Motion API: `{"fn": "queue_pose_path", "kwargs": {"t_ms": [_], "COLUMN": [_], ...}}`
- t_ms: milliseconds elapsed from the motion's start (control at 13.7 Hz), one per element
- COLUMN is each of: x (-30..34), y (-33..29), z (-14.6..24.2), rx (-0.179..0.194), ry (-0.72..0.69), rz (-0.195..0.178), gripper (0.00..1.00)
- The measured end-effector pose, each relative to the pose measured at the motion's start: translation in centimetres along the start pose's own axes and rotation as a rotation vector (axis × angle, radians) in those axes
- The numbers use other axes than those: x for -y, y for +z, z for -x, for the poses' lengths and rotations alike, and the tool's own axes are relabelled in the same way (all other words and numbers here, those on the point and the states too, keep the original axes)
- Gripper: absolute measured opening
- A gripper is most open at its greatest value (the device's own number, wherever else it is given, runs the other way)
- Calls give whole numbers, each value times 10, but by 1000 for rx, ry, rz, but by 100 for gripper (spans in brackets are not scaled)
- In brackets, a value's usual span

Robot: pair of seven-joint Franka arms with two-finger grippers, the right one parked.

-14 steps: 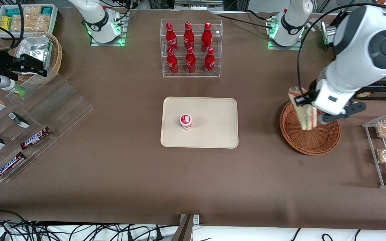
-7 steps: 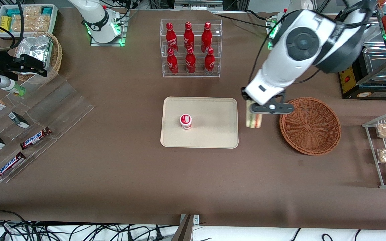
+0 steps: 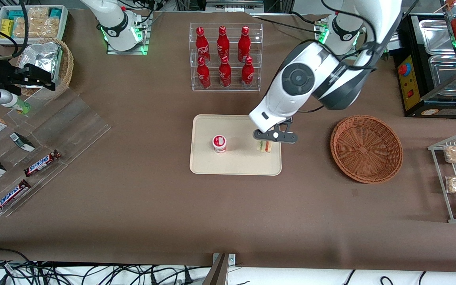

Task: Place sandwich from basket to tray
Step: 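Lift the sandwich and carry it toward the cream tray, then lower the sandwich onto the tray beside the small bottle and release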

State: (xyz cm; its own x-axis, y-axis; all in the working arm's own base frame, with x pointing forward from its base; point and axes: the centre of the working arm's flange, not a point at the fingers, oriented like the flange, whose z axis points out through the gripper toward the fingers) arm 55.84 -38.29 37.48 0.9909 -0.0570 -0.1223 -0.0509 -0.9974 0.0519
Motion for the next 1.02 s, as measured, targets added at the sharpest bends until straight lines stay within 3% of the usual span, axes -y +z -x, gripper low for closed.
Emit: {"fn": "queue_pose_path", "kwargs": {"t_ms": [146, 365, 584, 1022], "x": [-14, -26, -23, -23], "y": [41, 95, 127, 152], "z": [-2, -2, -6, -8], "rx": [-7, 18, 46, 60], "ry": [-28, -35, -37, -35], "rz": [-48, -75, -79, -72], "gripper": [20, 20, 20, 16]}}
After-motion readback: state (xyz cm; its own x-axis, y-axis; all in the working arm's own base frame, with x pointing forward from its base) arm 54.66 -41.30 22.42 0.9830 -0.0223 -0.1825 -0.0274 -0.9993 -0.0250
